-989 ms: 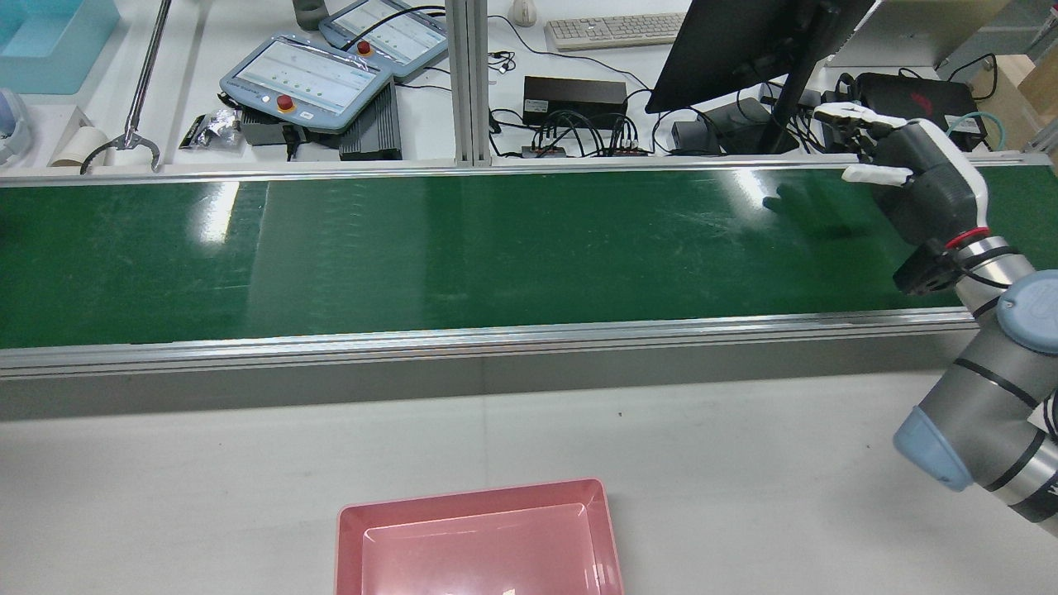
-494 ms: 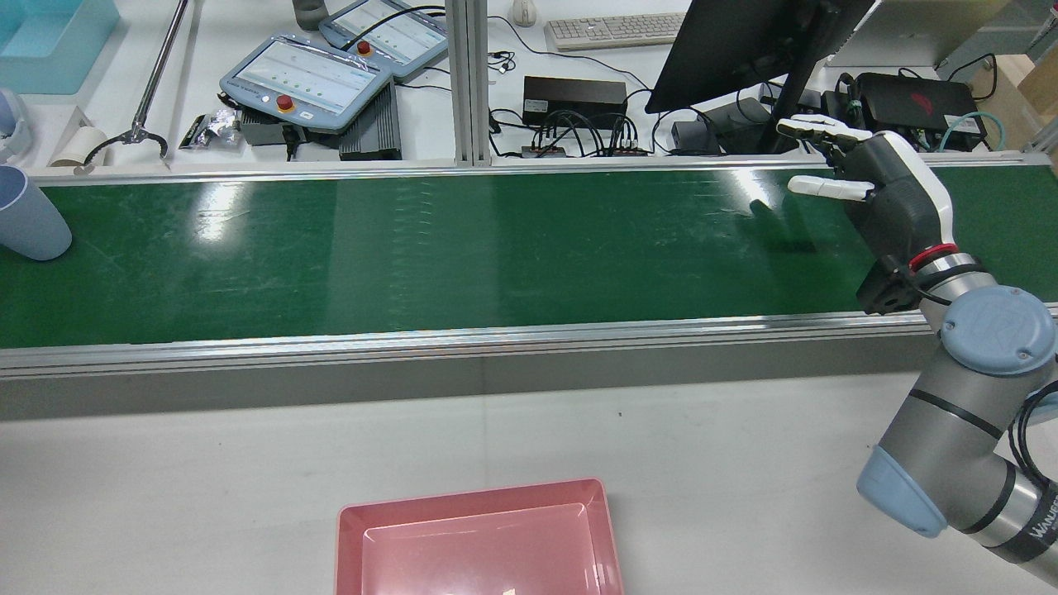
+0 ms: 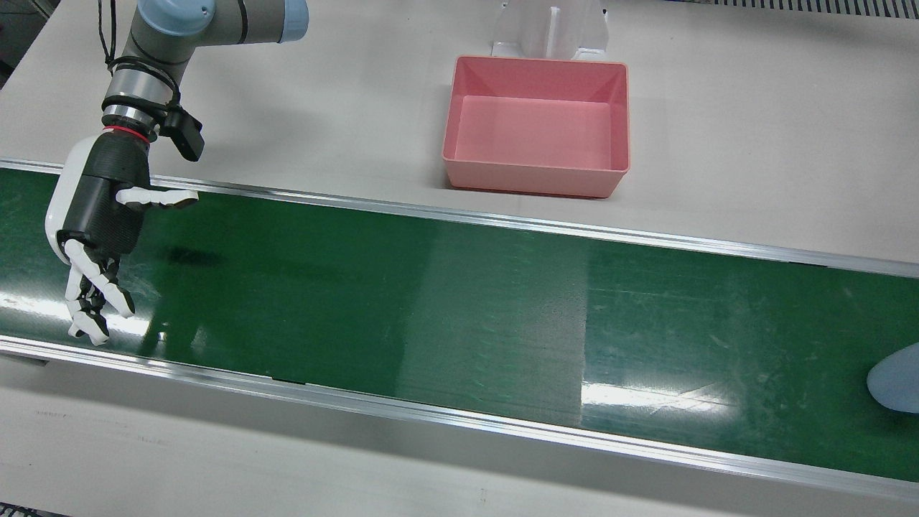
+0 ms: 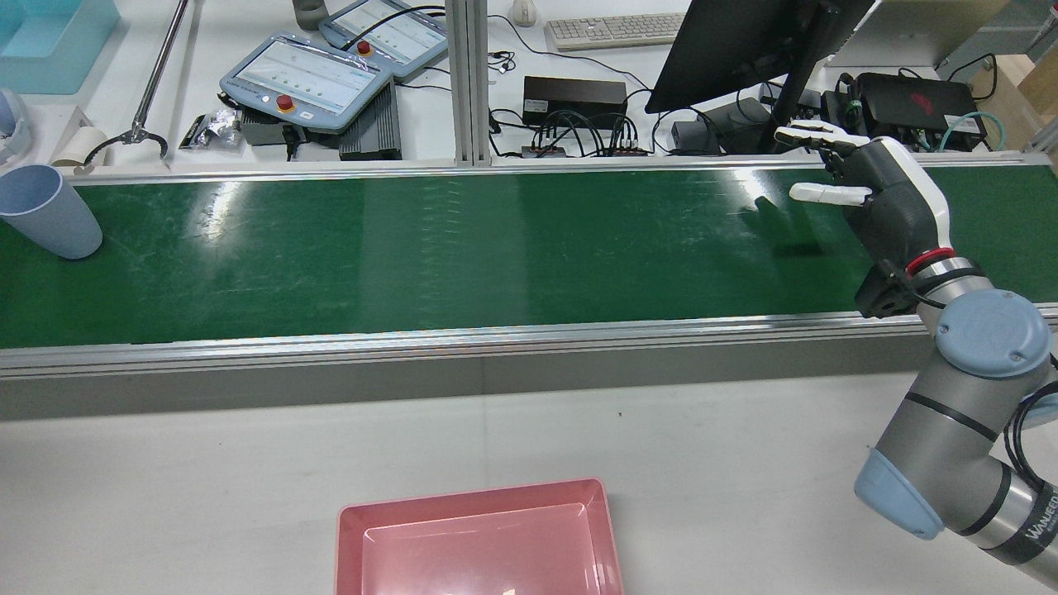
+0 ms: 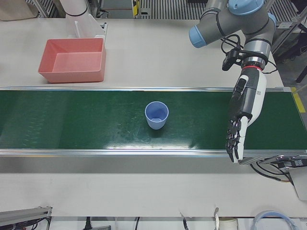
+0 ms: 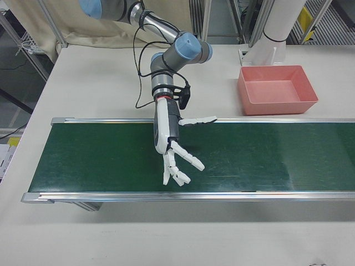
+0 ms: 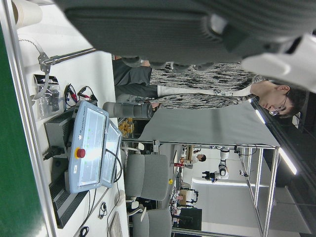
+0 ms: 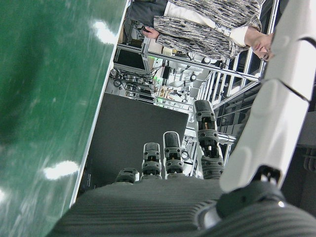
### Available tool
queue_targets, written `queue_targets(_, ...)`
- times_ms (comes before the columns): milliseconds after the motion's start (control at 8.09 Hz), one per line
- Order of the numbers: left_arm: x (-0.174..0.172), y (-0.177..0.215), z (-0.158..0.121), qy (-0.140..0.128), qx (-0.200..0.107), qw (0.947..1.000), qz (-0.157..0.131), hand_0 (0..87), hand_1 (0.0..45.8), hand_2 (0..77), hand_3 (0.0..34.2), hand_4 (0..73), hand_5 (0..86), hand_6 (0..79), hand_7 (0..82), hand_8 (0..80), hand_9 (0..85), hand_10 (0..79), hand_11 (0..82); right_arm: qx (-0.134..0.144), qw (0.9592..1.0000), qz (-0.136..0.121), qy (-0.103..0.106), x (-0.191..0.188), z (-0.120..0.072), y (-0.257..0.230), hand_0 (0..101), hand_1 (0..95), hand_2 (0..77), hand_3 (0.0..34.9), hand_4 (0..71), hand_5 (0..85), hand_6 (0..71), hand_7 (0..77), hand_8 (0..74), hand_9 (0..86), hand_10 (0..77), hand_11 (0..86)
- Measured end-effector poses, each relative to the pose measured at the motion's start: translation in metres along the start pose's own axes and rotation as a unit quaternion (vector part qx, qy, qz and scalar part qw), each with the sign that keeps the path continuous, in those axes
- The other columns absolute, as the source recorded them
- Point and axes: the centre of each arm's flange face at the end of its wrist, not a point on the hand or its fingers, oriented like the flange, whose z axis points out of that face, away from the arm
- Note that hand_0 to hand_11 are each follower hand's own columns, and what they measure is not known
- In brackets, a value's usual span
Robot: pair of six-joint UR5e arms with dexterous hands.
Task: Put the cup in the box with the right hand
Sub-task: 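Raise the right hand over the conveyor, fingers open, awaiting the cup, then hold the open right hand in the cup's path as it approaches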
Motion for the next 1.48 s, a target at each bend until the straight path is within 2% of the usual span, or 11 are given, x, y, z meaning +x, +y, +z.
queue_targets(124,0.000,0.000,0.000,0.000,0.000,1.0000,0.000,0.0,0.5,1.1,0.0,1.1,0.5,0.5,0.5,0.0,0.0,0.0,0.0,0.001,1.0000,-0.004,0.000,0.000,0.000,-0.001,48,2.2,6.0,0.0,22.4,4.4,6.5,27.3,7.6,15.8,1.6,3.3)
queue_targets(247,0.000,0.000,0.000,0.000,0.000,1.0000,0.000,0.0,0.5,1.1,0.0,1.1,0.5,0.5,0.5,0.0,0.0,0.0,0.0,0.002,0.9999,-0.010,-0.001,-0.001,0.000,-0.003,48,2.2,6.0,0.0,22.4,4.4,6.5,27.3,7.6,15.8,1.6,3.3)
queue_targets(371,0.000,-0.001,0.000,0.000,0.000,1.0000,0.000,0.0,0.5,1.1,0.0,1.1,0.5,0.0,0.5,0.0,0.0,0.0,0.0,0.000,0.9998,-0.017,-0.002,-0.001,0.001,-0.004,48,12.0,3.8,0.0,21.3,4.4,6.5,27.3,7.6,15.8,1.6,3.3)
queue_targets(494,0.000,-0.001,0.000,0.000,0.000,1.0000,0.000,0.0,0.5,1.1,0.0,1.1,0.5,0.5,0.5,0.0,0.0,0.0,0.0,-0.011,0.9997,-0.023,-0.007,-0.001,0.004,-0.005,48,8.7,6.5,0.0,19.6,4.4,6.5,27.3,7.6,15.8,1.6,3.8)
queue_targets(618,0.000,-0.001,0.000,0.000,0.000,1.0000,0.000,0.0,0.5,1.1,0.0,1.1,0.5,0.5,0.5,0.0,0.0,0.0,0.0,-0.021,0.9993,-0.030,-0.011,-0.001,0.006,-0.006,47,4.9,3.3,0.0,18.0,3.8,6.5,25.6,7.6,15.8,2.7,6.0)
queue_targets(742,0.000,-0.001,0.000,0.000,0.001,1.0000,0.000,0.1,0.5,1.1,0.0,1.1,0.5,0.5,0.5,0.0,0.0,0.0,0.0,-0.024,0.9989,-0.038,-0.012,0.000,0.007,-0.008,47,7.6,2.7,0.0,15.3,4.4,6.5,25.6,7.6,15.8,4.4,7.6)
queue_targets(865,0.000,-0.001,0.000,0.000,0.000,1.0000,0.000,0.0,0.5,1.1,0.0,1.1,0.5,0.5,0.5,0.0,0.0,0.0,0.0,-0.023,0.9987,-0.044,-0.012,0.002,0.008,-0.012,45,10.4,7.1,0.0,9.8,4.4,6.5,25.6,7.6,15.8,4.4,7.6)
queue_targets(989,0.000,-0.001,0.000,0.000,0.001,1.0000,0.000,0.0,0.5,1.1,0.0,1.1,0.5,0.5,0.5,0.0,0.0,0.0,0.0,-0.022,0.9986,-0.047,-0.010,0.007,0.010,-0.019,46,9.3,4.9,0.0,12.5,4.4,5.4,25.6,7.6,15.8,4.4,7.6)
queue_targets(1236,0.000,-0.001,0.000,0.000,0.001,1.0000,0.000,0.0,0.5,1.1,0.0,1.1,0.5,0.0,0.5,0.0,0.0,0.0,0.0,-0.025,0.9985,-0.048,-0.006,0.017,0.013,-0.024,46,9.3,4.9,0.0,12.5,4.4,5.4,25.6,7.6,15.8,4.4,7.6)
queue_targets(1360,0.000,-0.001,0.000,0.000,0.001,1.0000,0.000,0.0,0.5,1.1,0.0,1.1,0.5,0.5,0.5,0.0,0.0,0.0,0.0,-0.026,0.9985,-0.048,-0.004,0.021,0.013,-0.025,46,1.1,3.3,0.0,13.1,4.4,5.4,24.5,7.6,15.8,4.4,7.6)
queue_targets(1483,0.000,-0.001,0.000,0.000,0.001,1.0000,0.000,0.0,0.5,1.1,0.0,1.1,0.5,0.5,0.5,0.0,0.0,0.0,0.0,-0.027,0.9985,-0.048,-0.002,0.023,0.013,-0.025,47,9.3,1.1,0.0,15.3,4.9,5.4,24.5,7.6,15.8,2.2,5.4)
